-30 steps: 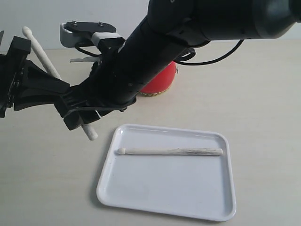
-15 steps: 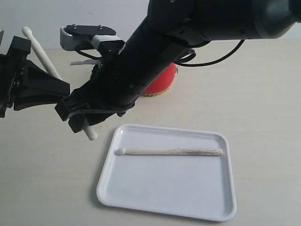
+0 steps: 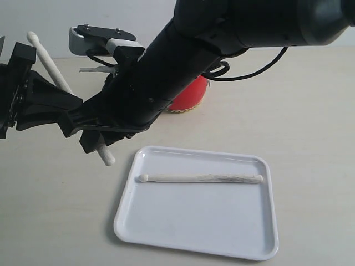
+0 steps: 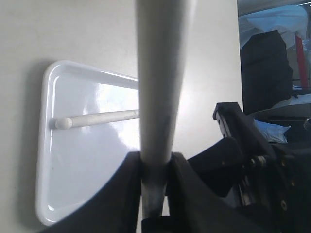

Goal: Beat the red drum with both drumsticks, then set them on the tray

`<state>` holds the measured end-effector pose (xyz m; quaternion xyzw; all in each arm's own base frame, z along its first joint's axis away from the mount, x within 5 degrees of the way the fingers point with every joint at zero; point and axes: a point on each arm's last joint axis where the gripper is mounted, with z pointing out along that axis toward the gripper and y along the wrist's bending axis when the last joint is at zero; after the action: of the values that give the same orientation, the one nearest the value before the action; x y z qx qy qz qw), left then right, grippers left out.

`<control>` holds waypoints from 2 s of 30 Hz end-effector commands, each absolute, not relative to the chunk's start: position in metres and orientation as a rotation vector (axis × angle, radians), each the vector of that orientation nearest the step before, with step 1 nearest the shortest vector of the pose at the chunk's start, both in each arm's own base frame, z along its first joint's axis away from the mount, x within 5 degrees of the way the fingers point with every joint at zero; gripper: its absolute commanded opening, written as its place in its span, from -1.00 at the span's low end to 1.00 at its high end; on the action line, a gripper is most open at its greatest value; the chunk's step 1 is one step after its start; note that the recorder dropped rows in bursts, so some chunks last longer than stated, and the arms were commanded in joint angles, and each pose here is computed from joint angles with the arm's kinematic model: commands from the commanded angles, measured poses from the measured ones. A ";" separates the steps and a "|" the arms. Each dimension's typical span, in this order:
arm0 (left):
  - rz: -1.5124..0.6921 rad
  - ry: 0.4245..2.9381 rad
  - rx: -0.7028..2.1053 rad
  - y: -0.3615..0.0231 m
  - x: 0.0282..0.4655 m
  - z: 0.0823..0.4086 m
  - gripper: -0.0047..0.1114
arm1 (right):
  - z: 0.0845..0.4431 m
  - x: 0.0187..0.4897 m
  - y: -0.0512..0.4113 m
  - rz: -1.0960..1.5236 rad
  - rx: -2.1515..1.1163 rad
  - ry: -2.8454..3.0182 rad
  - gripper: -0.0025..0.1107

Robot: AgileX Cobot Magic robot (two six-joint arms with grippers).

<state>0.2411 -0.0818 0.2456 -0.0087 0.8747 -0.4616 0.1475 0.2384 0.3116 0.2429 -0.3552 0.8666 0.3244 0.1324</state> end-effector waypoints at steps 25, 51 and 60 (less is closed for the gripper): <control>-1.357 2.518 -0.041 -0.082 0.240 0.245 0.66 | 0.245 0.239 0.313 0.946 -1.025 2.500 -0.96; -1.278 2.508 0.096 -0.058 0.227 0.257 0.78 | 0.225 0.264 0.219 0.072 -1.678 2.697 -0.96; -1.272 2.502 0.117 -0.058 0.227 0.257 0.78 | 0.248 0.231 0.203 0.217 -1.806 2.554 -0.96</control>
<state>0.2295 -0.0580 0.2557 0.0380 0.8805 -0.4433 0.1636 0.2433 0.2120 0.2409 -0.5590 0.8271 0.0582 0.0006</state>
